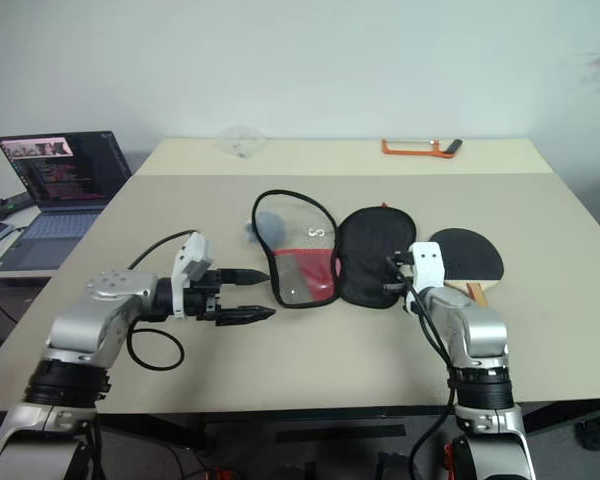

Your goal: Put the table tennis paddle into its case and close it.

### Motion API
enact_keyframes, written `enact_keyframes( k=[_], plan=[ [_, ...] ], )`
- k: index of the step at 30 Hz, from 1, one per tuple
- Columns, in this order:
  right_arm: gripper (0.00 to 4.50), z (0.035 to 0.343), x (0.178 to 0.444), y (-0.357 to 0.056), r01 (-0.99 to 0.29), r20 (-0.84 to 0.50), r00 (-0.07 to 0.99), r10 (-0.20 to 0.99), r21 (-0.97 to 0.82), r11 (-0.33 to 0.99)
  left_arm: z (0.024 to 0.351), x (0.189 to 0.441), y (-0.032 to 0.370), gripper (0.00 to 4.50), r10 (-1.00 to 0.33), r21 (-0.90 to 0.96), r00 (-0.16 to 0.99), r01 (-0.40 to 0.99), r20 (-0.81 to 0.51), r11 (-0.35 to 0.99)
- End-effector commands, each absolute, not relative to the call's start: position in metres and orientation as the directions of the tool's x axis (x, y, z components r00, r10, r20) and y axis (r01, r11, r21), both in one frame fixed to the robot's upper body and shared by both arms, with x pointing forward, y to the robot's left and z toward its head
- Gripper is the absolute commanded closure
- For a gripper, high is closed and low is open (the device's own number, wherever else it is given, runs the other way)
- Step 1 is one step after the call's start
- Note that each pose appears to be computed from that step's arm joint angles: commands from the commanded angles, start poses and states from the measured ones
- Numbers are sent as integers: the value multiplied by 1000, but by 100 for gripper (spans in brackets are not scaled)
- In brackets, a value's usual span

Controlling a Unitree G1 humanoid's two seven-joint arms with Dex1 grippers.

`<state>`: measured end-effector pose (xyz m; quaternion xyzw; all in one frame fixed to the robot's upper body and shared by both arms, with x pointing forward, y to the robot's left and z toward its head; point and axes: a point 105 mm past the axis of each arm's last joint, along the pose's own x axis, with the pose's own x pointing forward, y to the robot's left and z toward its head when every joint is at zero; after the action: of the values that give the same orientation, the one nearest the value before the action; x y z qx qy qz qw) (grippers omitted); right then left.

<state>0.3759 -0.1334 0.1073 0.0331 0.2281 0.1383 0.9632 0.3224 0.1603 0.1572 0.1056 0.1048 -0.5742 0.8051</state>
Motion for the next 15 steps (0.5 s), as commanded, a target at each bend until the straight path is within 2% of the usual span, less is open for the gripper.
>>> enact_keyframes(
  k=[1,3,9,13,14,15],
  plan=[
    [428,120,381,-146,-226,-383,893,237,74,971,171,321,161,24,-909,93,317,949,-271,302],
    [383,121,383,-153,-214,-382,897,221,62,975,169,321,164,24,-908,92,319,948,-272,305],
    [172,130,385,-160,-233,-355,906,230,33,972,162,321,169,24,-906,90,321,947,-275,309],
    [29,157,380,-165,-294,-285,913,292,37,955,159,319,167,24,-909,90,315,949,-272,302],
    [4,165,378,-168,-312,-269,912,310,34,949,159,319,167,24,-910,90,315,949,-271,302],
    [4,170,375,-175,-316,-266,913,310,21,949,159,319,167,24,-910,90,316,949,-268,303]
  ],
)
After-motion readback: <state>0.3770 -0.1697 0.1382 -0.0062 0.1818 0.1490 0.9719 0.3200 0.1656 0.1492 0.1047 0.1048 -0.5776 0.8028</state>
